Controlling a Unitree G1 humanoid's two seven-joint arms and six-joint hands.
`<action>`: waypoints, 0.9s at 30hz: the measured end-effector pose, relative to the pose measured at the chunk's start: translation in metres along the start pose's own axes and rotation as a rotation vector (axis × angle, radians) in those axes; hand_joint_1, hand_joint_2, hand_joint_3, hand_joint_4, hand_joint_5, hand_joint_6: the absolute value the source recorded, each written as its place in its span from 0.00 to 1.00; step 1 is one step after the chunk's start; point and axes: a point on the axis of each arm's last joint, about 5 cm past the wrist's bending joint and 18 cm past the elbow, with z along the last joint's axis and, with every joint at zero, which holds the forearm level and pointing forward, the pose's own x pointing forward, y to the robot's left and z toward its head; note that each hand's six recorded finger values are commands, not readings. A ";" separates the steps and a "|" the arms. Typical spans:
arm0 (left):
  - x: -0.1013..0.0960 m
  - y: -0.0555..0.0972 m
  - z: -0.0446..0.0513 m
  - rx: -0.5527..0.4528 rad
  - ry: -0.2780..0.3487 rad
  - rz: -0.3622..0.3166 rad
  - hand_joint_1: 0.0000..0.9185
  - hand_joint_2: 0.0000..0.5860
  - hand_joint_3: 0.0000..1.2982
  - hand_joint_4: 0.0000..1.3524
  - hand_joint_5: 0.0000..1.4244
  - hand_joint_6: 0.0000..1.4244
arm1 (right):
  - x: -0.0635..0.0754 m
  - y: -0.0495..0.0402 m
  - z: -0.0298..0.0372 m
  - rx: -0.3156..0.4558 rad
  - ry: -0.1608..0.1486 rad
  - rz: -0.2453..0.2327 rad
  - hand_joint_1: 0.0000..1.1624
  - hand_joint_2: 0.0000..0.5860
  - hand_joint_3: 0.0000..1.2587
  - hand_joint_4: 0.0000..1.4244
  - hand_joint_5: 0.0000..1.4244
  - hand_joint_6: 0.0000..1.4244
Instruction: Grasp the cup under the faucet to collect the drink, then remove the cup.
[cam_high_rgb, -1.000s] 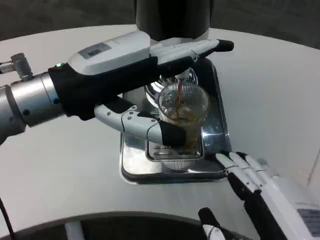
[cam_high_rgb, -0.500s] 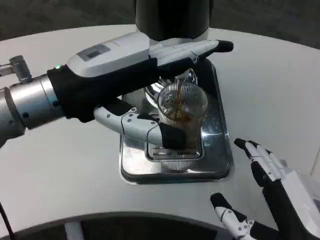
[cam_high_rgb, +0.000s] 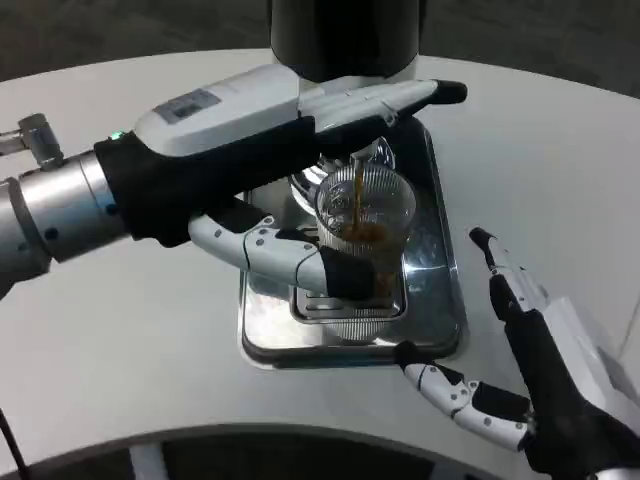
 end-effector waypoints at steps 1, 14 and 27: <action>0.000 0.000 0.0001 0.000 0.000 0.000 0.00 0.14 0.00 0.00 0.03 0.00 | 0.002 0.0010 -0.0014 0.011 -0.002 0.005 0.52 0.42 0.00 0.00 0.00 0.00; -0.001 0.000 0.0018 0.000 0.006 0.001 0.00 0.12 0.00 0.00 0.02 0.00 | 0.034 0.0121 -0.0077 0.028 -0.029 -0.050 0.54 0.35 0.00 0.00 0.00 0.00; 0.000 0.000 0.0025 -0.007 0.013 0.010 0.00 0.12 0.00 0.00 0.02 0.00 | 0.064 0.0362 -0.0010 0.114 -0.037 -0.053 0.57 0.34 0.00 0.00 0.00 0.00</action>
